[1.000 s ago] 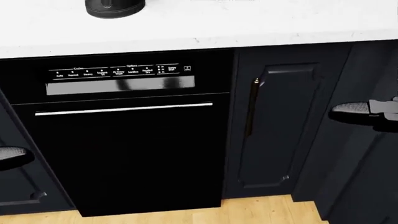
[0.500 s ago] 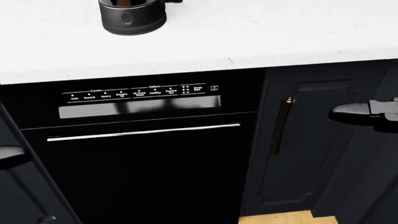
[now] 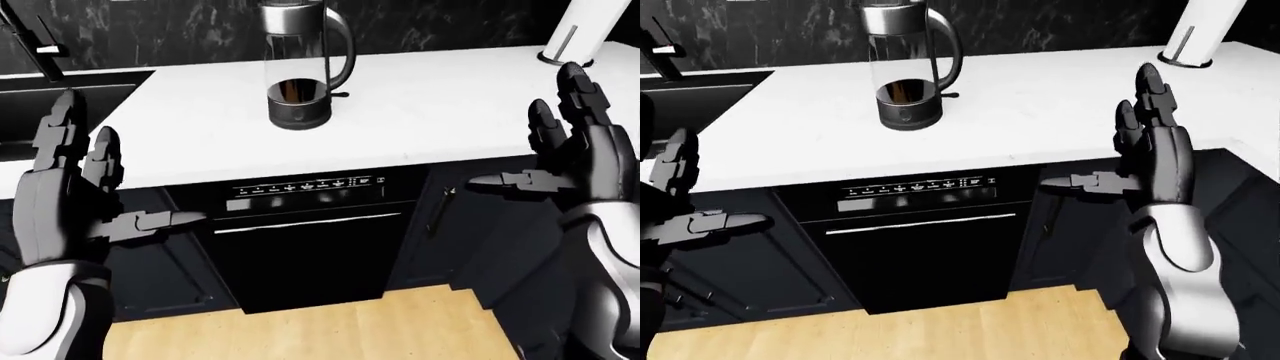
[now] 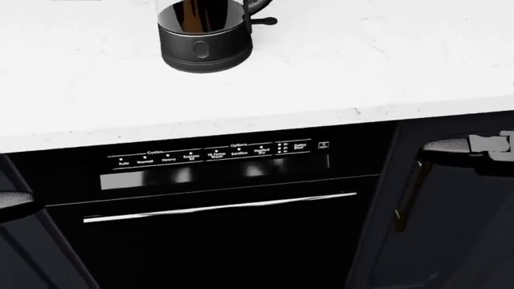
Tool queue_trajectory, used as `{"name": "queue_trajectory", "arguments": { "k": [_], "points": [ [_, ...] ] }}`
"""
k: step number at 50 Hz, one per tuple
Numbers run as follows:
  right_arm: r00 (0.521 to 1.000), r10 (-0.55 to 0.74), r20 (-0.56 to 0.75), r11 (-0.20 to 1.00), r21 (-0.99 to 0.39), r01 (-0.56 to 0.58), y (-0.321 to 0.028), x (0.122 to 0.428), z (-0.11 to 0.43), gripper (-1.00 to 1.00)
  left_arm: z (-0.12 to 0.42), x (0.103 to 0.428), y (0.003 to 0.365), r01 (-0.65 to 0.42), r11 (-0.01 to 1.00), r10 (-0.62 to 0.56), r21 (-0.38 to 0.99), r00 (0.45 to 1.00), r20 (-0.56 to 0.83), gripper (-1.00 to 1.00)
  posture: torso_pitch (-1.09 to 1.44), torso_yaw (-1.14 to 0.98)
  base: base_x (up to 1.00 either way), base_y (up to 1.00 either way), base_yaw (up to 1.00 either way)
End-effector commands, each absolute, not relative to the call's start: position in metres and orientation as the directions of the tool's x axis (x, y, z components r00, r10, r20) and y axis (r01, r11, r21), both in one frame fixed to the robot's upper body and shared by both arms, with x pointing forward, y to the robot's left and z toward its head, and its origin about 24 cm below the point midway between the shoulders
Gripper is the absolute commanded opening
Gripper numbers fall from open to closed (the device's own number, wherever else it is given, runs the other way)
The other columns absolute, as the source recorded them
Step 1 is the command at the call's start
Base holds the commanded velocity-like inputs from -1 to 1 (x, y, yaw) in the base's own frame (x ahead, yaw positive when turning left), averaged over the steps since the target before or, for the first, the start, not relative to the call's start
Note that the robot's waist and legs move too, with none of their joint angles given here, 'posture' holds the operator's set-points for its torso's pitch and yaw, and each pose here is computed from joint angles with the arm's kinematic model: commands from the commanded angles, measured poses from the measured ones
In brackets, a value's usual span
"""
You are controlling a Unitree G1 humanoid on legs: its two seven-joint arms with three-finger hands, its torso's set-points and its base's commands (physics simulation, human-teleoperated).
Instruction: Press the button to open the lid of the electric kettle.
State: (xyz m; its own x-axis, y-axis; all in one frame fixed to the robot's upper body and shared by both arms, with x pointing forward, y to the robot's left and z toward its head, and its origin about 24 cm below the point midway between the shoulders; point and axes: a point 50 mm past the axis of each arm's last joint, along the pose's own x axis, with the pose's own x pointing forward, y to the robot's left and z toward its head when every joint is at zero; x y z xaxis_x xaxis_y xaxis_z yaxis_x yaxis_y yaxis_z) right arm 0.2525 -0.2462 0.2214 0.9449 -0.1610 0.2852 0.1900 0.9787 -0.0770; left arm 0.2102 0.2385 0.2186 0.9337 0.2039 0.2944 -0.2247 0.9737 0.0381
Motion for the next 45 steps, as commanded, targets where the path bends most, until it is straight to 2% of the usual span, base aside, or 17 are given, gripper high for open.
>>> {"name": "queue_trajectory", "arguments": {
  "k": [1,45],
  "points": [
    [0.907,-0.164,0.388,0.972,-0.092,0.216,-0.2466,0.2461,0.2399,1.00,0.2303,0.2067,0.2340,-0.210,0.976,0.177,0.051,0.912,0.369,1.00,0.00,0.00,0.22,0.17,0.00],
    [0.905,-0.186,0.383,0.968,-0.084,0.234,-0.2548,0.2490,0.2372,1.00,0.2368,0.2043,0.2338,-0.213,0.975,0.176,0.056,0.907,0.381,1.00,0.00,0.00,0.21,0.13,0.00]
  ]
}}
